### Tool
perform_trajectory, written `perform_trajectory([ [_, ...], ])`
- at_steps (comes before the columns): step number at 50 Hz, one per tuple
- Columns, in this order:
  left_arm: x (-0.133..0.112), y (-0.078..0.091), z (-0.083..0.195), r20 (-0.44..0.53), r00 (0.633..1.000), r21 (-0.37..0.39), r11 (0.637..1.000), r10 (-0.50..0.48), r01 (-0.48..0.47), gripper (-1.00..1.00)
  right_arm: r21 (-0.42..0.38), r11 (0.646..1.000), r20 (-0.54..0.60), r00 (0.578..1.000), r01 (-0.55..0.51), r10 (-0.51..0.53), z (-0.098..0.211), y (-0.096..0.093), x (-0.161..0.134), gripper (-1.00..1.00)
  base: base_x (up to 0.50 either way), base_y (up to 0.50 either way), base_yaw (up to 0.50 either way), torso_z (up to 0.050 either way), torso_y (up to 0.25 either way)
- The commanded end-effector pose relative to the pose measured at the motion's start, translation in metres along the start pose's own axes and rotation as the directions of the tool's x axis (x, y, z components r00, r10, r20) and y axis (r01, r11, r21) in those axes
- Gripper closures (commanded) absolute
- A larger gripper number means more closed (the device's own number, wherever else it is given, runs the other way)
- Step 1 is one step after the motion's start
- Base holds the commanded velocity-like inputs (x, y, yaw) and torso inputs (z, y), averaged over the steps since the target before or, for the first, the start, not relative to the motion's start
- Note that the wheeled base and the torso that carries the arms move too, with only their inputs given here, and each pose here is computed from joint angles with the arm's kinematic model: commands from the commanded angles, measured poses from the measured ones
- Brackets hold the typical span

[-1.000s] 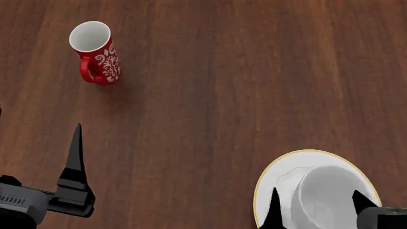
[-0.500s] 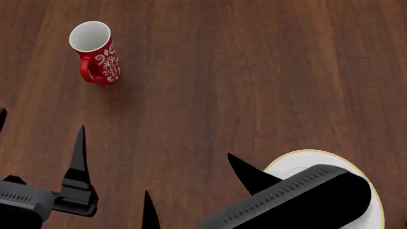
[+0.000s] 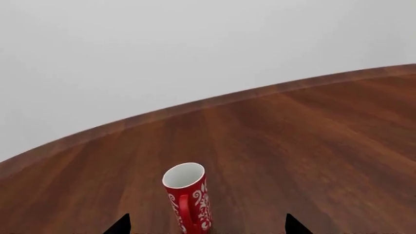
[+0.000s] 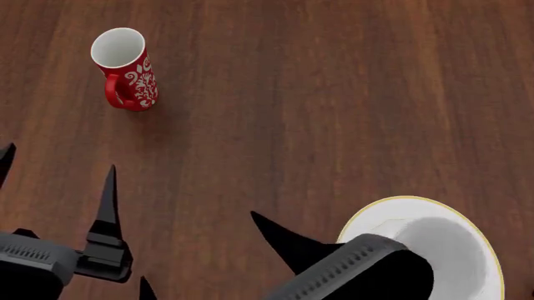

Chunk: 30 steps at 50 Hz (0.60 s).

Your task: Put the white mug on the plate.

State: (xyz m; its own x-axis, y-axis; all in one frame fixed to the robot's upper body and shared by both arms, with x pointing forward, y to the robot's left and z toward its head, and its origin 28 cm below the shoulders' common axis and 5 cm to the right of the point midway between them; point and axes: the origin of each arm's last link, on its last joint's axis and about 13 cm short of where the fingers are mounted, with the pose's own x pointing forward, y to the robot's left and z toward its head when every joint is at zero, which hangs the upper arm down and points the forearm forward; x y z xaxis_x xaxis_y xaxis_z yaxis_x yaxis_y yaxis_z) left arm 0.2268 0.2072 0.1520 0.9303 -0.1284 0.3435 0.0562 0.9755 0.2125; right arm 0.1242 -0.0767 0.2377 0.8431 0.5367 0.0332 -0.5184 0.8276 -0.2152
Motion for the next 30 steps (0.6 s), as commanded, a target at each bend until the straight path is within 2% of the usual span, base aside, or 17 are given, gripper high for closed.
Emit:
perform_trajectory([
  [1,0.001,-0.001,-0.002,-0.005,1.0,-0.001,1.0,-0.003,0.003,-1.0,-0.012,0.999,0.026,0.999,-0.039,0.039,0.0,0.005,-0.005,-1.0,0.0,0.0,0.0,0.0,0.0],
  [14,0.004,-0.002,-0.007,-0.014,1.0,-0.004,1.0,-0.006,0.006,-1.0,-0.016,0.998,0.053,0.997,-0.063,0.064,-0.004,0.011,-0.014,-1.0,0.0,0.0,0.0,0.0,0.0],
  [30,0.004,-0.003,-0.006,-0.014,1.0,-0.003,1.0,-0.01,0.01,-1.0,0.009,0.999,0.023,0.999,-0.036,0.036,-0.012,0.007,-0.018,-1.0,0.0,0.0,0.0,0.0,0.0],
])
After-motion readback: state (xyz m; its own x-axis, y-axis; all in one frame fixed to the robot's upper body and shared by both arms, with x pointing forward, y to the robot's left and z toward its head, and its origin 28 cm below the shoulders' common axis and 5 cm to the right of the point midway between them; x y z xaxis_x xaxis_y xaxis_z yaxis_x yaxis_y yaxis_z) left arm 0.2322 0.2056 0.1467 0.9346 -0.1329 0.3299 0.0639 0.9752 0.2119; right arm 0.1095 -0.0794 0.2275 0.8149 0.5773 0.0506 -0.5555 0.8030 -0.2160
